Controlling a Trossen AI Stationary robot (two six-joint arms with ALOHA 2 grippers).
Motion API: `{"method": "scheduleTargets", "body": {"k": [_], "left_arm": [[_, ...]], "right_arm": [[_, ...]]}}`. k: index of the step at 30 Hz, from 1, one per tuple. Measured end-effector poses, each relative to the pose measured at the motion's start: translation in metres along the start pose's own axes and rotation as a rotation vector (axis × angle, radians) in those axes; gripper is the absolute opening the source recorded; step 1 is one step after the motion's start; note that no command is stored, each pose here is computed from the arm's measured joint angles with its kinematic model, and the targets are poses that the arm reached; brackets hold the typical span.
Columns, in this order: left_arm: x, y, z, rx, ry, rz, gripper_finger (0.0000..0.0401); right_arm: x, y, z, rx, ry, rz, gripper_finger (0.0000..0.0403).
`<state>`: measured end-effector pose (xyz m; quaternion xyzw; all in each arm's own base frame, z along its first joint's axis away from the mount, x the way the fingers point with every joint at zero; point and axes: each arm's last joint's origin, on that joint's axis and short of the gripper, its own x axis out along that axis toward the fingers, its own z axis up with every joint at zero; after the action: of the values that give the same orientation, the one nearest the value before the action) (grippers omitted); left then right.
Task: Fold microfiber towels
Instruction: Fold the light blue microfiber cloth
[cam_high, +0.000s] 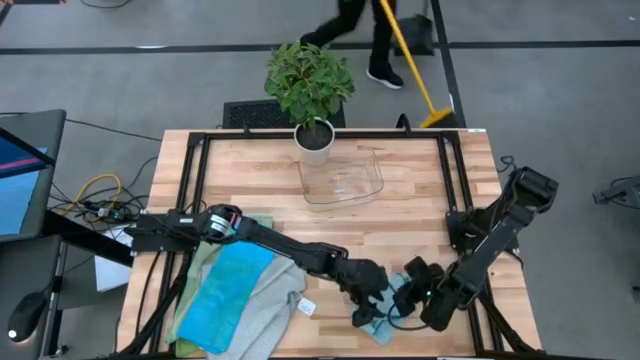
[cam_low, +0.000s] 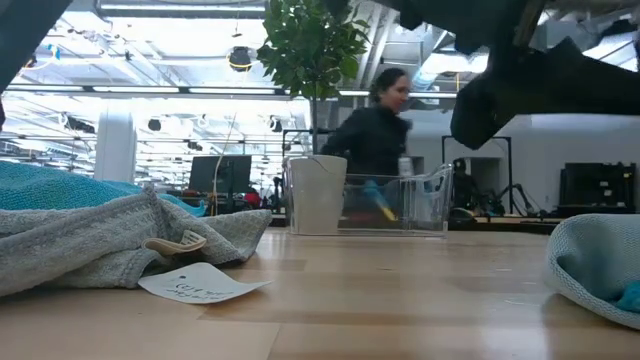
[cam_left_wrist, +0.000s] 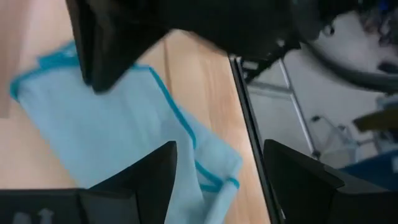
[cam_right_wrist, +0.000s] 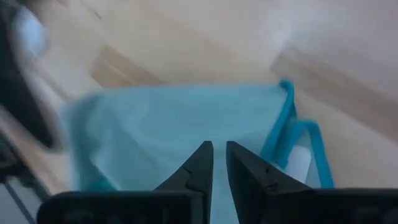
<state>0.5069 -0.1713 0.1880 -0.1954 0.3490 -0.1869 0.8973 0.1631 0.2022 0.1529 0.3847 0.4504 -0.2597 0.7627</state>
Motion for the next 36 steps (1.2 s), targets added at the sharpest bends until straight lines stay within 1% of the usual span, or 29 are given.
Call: {"method": "scheduleTargets", "body": {"k": [3,5,7,9,12,13,16,17,19,21,23,25,27,29,32,36], "left_arm": [[0.009,-0.011,-0.014,0.035,0.045,0.008,0.0233],[0.014,-0.019,-0.023,0.063,0.058,0.002,0.0233],[0.020,-0.028,-0.026,0.099,0.028,-0.008,0.0233],[0.025,-0.030,-0.032,0.107,0.028,0.007,0.0233],[0.031,-0.026,-0.040,0.080,0.045,0.039,0.0233],[0.032,-0.025,-0.041,0.078,0.050,0.052,0.0233],[0.034,-0.022,-0.042,0.089,0.043,0.064,0.0233],[0.035,-0.022,-0.043,0.085,0.054,0.052,0.0233],[0.035,-0.019,-0.043,0.066,0.078,0.021,0.0233],[0.033,-0.016,-0.042,0.044,0.105,0.001,0.0233],[0.027,-0.011,-0.037,0.024,0.123,-0.008,0.0233],[0.018,-0.010,-0.025,0.019,0.081,-0.005,0.0233],[0.008,-0.012,-0.009,0.035,-0.001,0.003,0.0233],[0.000,-0.016,0.006,0.063,-0.115,0.018,0.0233],[-0.004,-0.024,0.015,0.118,-0.225,0.025,0.0233],[0.006,-0.024,0.006,0.162,-0.210,0.047,0.0233]], "right_arm": [[0.013,-0.006,-0.007,-0.006,0.081,-0.110,0.0070],[0.016,-0.010,-0.008,-0.003,0.085,-0.165,0.0070],[0.015,-0.015,-0.005,0.004,0.065,-0.224,0.0070],[0.014,-0.022,0.004,0.000,0.036,-0.312,0.0070],[0.006,-0.034,0.022,-0.005,-0.008,-0.451,0.0070],[0.003,-0.036,0.028,-0.006,-0.022,-0.479,0.0070],[-0.008,-0.042,0.045,-0.026,-0.072,-0.514,0.0070],[-0.011,-0.043,0.050,-0.026,-0.089,-0.507,0.0070],[-0.019,-0.041,0.057,-0.014,-0.111,-0.442,0.0070],[-0.032,-0.039,0.060,-0.014,-0.140,-0.341,0.0070],[-0.041,-0.035,0.057,-0.015,-0.137,-0.231,0.0070],[-0.049,-0.032,0.052,-0.030,-0.117,-0.147,0.0070],[-0.049,-0.029,0.043,-0.036,-0.091,-0.101,0.0068],[-0.044,-0.028,0.031,-0.058,-0.038,-0.112,0.0064],[-0.030,-0.027,0.012,-0.079,0.047,-0.172,0.0059],[-0.015,-0.031,-0.008,-0.063,0.063,-0.245,0.0055]]}}
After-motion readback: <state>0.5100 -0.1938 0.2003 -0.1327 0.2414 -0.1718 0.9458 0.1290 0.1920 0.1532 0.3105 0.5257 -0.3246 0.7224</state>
